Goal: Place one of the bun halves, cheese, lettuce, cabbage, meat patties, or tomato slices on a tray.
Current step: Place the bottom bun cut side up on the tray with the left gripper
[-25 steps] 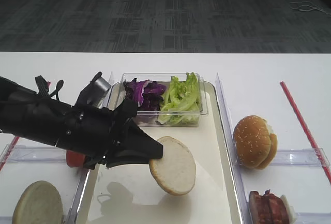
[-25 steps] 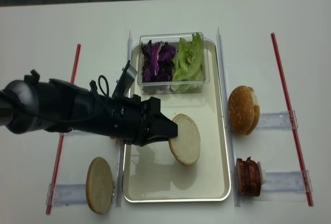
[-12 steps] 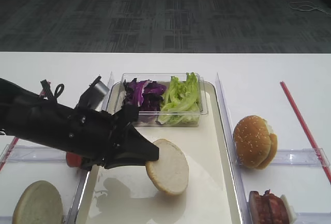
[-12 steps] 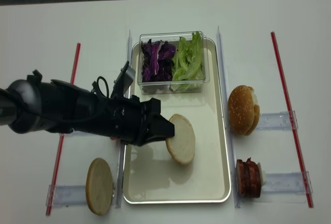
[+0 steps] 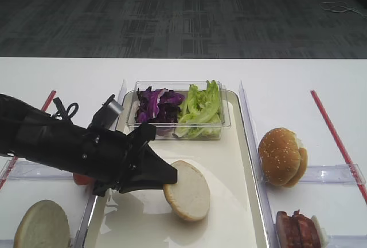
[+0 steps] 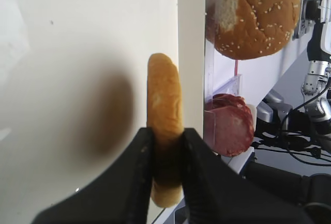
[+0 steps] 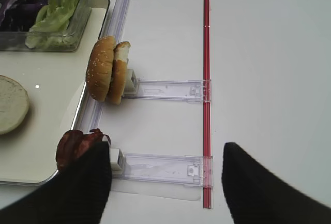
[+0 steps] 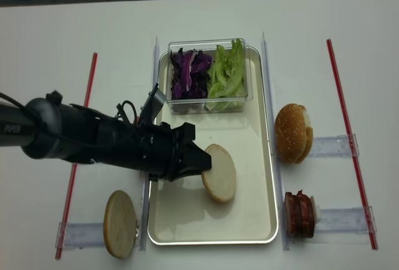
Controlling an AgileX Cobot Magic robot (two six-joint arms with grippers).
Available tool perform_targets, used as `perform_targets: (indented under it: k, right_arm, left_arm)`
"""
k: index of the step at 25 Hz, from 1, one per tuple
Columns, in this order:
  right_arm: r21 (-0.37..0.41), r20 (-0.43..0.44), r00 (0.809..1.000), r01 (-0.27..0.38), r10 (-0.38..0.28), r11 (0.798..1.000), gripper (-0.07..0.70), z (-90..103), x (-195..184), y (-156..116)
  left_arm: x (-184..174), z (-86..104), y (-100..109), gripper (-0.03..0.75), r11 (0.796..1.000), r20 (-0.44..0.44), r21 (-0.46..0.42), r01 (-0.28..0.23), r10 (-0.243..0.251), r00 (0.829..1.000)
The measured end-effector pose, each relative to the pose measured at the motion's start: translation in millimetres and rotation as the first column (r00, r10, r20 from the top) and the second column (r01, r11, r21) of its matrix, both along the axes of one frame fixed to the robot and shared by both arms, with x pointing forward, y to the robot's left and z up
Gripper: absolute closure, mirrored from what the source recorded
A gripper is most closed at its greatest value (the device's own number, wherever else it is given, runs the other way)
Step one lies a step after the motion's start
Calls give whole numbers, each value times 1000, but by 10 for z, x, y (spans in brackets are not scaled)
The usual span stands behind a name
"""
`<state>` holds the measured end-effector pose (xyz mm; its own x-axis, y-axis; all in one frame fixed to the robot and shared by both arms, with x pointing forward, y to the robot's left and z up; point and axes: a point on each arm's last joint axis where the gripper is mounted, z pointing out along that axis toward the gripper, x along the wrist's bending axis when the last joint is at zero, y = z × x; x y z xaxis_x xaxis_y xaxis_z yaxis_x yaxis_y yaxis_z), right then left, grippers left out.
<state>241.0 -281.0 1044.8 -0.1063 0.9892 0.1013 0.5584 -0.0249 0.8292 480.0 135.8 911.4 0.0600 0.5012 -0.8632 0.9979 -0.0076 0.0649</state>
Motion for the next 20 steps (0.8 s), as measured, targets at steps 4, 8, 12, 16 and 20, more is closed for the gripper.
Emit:
perform_targets:
  k: [4, 8, 12, 16, 20]
  right_arm:
    - [0, 0, 1000, 0, 0, 1000, 162, 0, 0, 0]
    - [0, 0, 1000, 0, 0, 1000, 162, 0, 0, 0]
    - [0, 0, 1000, 0, 0, 1000, 162, 0, 0, 0]
    - [0, 0, 1000, 0, 0, 1000, 162, 0, 0, 0]
    - [0, 0, 1000, 0, 0, 1000, 162, 0, 0, 0]
  left_arm:
    - [1, -1, 1, 566, 1000, 0, 1, -1, 1, 1000]
    - [3, -4, 2, 566, 1000, 2, 5, -3, 3, 1000]
    - [13, -13, 8, 566, 1000, 8, 17, -12, 11, 1000]
    - [16, -17, 11, 566, 1000, 10, 23, -15, 15, 1000]
    - [16, -17, 11, 561, 1000, 10, 23, -15, 15, 1000]
